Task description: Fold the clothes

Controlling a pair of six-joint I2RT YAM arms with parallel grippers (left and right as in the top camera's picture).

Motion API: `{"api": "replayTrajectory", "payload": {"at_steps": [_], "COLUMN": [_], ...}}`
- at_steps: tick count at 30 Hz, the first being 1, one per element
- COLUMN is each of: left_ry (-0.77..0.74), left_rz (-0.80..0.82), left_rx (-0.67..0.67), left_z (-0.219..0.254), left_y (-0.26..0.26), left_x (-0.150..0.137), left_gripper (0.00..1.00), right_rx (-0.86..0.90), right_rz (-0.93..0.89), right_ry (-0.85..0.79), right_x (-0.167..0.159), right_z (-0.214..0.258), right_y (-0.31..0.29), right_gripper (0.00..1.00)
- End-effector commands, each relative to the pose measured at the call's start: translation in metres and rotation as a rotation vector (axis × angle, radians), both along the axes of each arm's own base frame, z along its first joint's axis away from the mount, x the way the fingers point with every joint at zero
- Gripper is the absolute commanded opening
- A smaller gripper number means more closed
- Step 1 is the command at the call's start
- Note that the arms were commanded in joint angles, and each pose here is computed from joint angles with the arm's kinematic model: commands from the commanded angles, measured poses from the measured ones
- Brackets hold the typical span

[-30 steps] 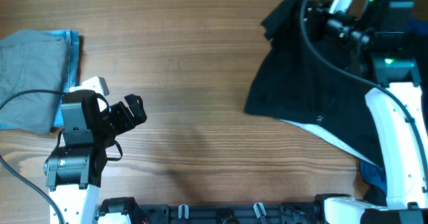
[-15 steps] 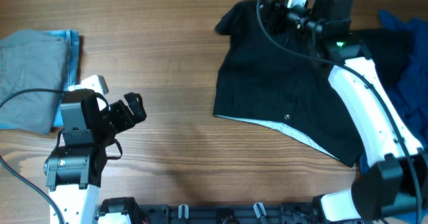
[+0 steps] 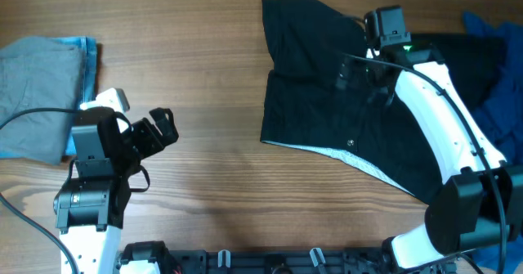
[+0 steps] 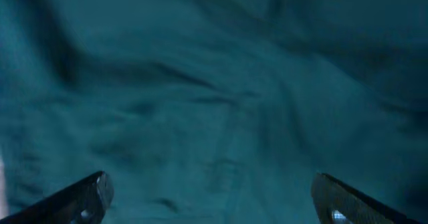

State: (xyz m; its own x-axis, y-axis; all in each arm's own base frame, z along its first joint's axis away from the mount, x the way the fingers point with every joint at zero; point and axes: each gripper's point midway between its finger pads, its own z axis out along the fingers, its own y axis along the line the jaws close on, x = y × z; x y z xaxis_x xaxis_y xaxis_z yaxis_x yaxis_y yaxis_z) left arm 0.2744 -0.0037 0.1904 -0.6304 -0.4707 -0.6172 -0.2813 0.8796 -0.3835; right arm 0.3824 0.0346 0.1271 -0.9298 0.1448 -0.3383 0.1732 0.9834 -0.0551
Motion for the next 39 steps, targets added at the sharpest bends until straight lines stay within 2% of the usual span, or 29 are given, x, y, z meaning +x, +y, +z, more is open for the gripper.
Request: {"api": "replayTrajectory", "payload": {"at_steps": [1, 8, 12, 18, 24, 28, 39], "left_ry": [-0.025, 0.044, 0.173, 0.381, 0.506, 0.528, 0.540], "left_rz": [0.081, -0.061, -0.116, -0.077, -0.193, -0.301, -0.331], "left_rx": [-0.115, -0.272, -0.362, -0.559, -0.559, -0.532, -0.575], "left_z": [0.011, -0.005, -0.036, -0.083, -0.132, -0.152, -0.193], "left_y": [-0.003, -0.037, -0.054, -0.076, -0.121, -0.158, -0.241], "left_x": [0.007, 0.021, 0.027, 0.036, 0.039, 0.037, 0.040], "left_gripper": [1.00, 1.00, 1.00, 1.00, 1.00, 1.00, 1.00], "right_rx": [-0.099, -0.004, -0.001, 0.002, 0.003, 0.004, 0.002], "right_rz": [-0.032, 0.036, 0.021, -0.012, -0.067, -0.087, -0.092], "right_ry": [0.041, 0.124, 0.122, 0.122, 0.147, 0.157, 0.177], "right_x": [-0.009, -0.026, -0.026, -0.025, -0.031, -0.033, -0.038], "right_z": [0.001, -0.007, -0.007, -0.007, -0.008, -0.008, -0.009], "right_y": [-0.024, -0.007, -0.008, -0.019, -0.039, -0.046, -0.049], "right_gripper": [1.00, 1.00, 1.00, 1.00, 1.00, 1.00, 1.00]}}
